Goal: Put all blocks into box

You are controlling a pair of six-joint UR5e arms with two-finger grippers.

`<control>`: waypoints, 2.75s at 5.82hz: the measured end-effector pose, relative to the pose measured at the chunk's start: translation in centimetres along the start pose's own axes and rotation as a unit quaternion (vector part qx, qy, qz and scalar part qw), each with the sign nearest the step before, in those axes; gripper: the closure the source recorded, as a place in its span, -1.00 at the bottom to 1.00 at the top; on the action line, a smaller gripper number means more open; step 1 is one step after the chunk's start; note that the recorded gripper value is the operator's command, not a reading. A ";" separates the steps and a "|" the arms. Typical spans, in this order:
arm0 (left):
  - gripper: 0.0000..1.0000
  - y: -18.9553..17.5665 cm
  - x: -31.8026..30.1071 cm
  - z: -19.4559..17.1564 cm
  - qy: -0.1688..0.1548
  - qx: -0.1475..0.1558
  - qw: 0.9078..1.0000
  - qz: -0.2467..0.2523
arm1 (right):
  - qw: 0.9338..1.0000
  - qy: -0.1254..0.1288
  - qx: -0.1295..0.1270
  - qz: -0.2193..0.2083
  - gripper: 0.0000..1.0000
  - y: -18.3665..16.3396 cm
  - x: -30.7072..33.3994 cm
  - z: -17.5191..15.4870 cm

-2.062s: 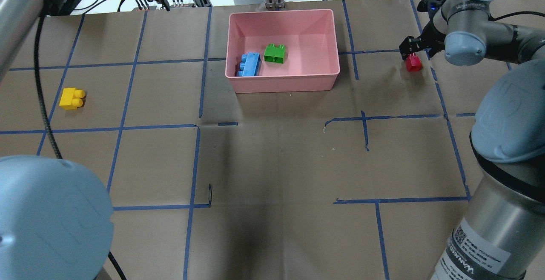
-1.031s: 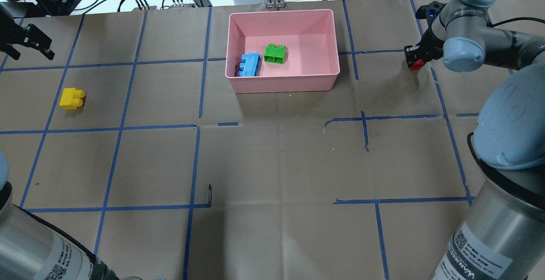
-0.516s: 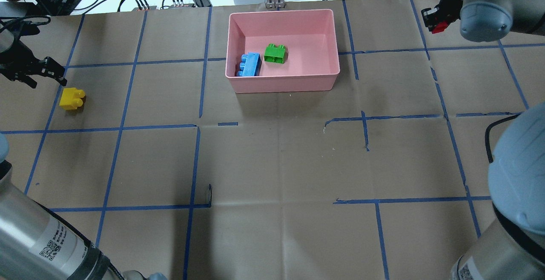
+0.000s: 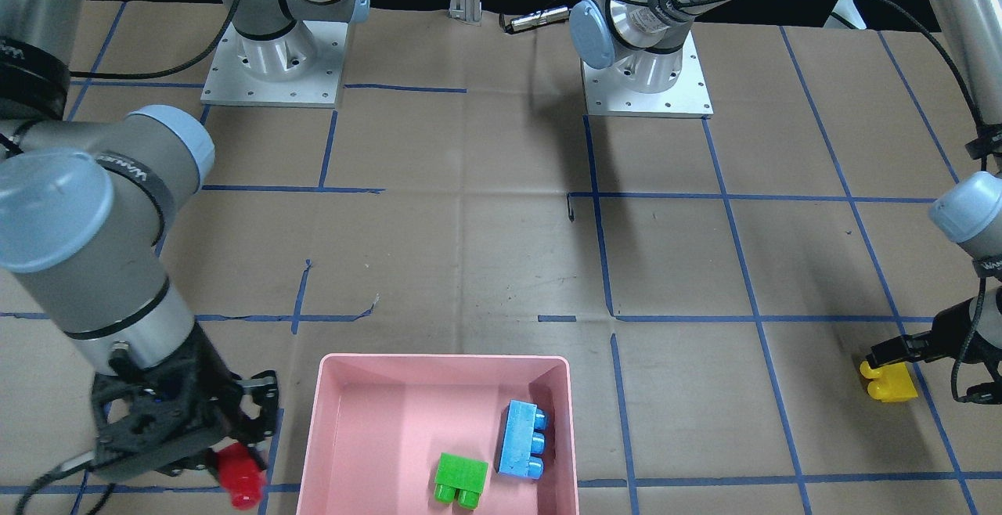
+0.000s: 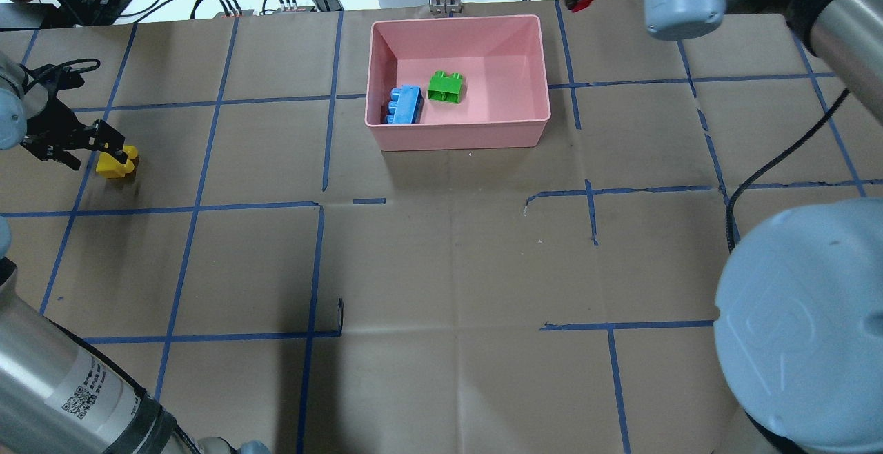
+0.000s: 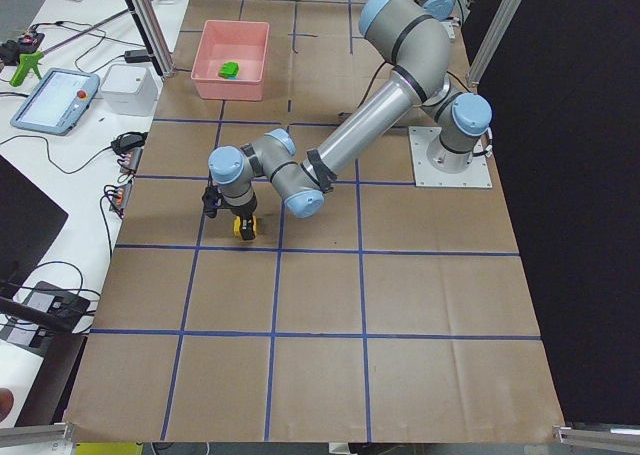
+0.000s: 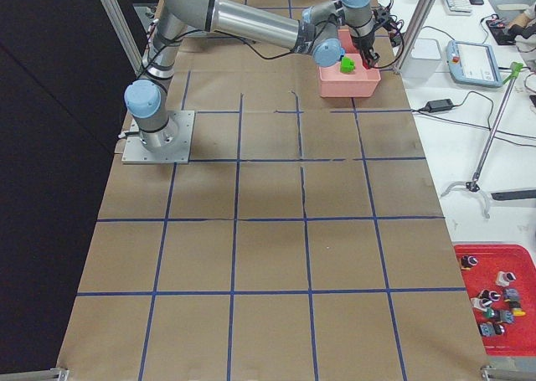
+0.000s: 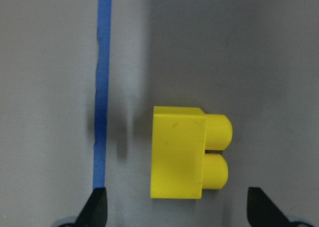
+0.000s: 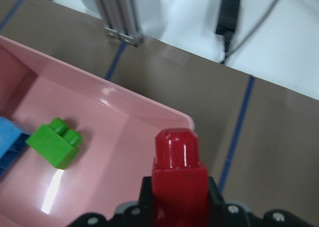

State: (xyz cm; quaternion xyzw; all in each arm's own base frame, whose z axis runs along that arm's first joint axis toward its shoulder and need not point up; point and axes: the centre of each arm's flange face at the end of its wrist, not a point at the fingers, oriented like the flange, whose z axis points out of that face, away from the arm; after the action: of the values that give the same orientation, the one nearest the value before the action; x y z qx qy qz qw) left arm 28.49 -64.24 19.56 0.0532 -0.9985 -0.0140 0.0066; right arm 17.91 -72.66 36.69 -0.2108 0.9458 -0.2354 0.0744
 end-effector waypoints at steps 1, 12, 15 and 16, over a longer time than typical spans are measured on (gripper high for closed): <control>-0.98 -0.3 -0.1 1.0 0.002 0.007 1.000 -0.002 | 0.999 -0.038 0.009 0.008 0.93 -1.1 -4.4 3.8; 0.51 -0.9 9.6 -20.8 0.025 0.016 0.998 0.048 | 0.968 0.021 -0.201 0.147 -0.99 3.5 -2.0 -7.4; 0.51 -1.5 33.7 -24.5 0.028 0.018 0.999 -0.008 | 0.951 0.072 -0.261 0.147 -0.99 7.7 -5.2 -20.6; 0.51 -0.2 43.0 -23.7 0.031 0.024 0.998 -0.048 | 0.953 0.075 -0.255 0.146 -0.99 9.7 -6.7 -23.2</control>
State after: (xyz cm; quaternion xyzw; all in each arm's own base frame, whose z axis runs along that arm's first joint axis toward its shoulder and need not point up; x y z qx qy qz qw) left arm -13.87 -69.63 43.76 0.1020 -0.9941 0.0114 0.0351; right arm 14.87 -52.38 52.72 -0.0639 0.9977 0.0120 -0.0192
